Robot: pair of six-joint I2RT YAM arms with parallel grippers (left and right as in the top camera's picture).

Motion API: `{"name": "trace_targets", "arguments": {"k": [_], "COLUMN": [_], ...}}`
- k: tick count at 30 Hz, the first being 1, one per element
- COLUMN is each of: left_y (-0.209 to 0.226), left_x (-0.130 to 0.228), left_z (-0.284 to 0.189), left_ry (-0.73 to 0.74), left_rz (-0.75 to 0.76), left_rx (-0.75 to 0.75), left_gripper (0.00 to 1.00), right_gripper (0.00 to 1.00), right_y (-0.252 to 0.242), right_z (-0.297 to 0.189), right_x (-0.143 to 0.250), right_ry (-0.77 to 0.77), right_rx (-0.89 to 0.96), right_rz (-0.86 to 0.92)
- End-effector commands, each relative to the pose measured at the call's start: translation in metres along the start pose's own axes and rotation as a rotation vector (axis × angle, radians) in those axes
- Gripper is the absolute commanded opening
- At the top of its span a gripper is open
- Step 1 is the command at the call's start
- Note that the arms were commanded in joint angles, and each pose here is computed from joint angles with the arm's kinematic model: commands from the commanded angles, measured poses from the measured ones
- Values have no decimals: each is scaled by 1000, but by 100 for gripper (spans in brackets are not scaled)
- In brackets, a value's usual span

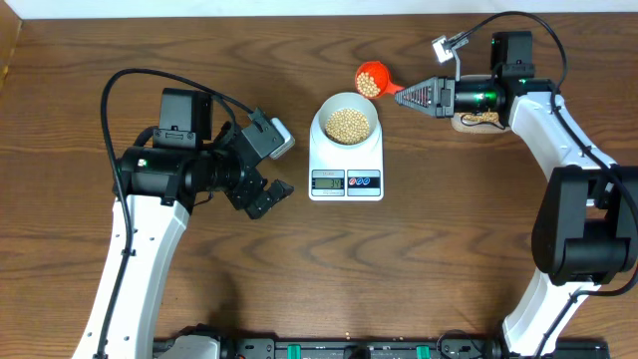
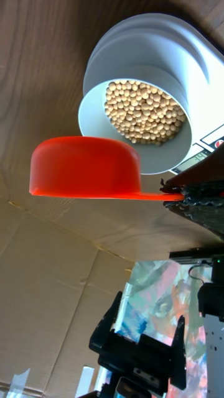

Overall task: Scoop item into bowl and weigh 50g on scale
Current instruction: 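Lift the filled scoop and carry it left toward the white bowl, then position the scoop over the bowl and tilt to pour soybeans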

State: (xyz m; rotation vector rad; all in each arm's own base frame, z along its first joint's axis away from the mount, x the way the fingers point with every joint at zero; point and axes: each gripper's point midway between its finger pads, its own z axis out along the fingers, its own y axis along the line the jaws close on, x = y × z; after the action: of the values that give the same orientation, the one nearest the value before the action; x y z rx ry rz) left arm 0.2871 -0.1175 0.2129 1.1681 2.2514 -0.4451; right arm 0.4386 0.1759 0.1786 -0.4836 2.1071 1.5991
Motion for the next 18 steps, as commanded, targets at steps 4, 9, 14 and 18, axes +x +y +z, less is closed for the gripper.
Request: {"name": "trace_targets", "arguments": {"k": [4,9,14,18], "left_y": [-1,-1,-1,-1], "left_x": [-5,-5,-5,-5], "left_z": [-6,-6,-6,-6], "left_ry": [-20,-19,-19,-19], "left_rz": [21,20,20,20], "left_rx": [-7,-7,-7,-7], "left_gripper": [98,98,98,98], "right_gripper": [1,1,1,1], "right_y": [3,1,-11,-12], "right_z": [5,5,5,5], "right_x": [4,3,2,-2], "right_ry": [11,9,4,-5], "right_rx": [-34,-25,43,49], "right_rz": [12,8,1,-46]}}
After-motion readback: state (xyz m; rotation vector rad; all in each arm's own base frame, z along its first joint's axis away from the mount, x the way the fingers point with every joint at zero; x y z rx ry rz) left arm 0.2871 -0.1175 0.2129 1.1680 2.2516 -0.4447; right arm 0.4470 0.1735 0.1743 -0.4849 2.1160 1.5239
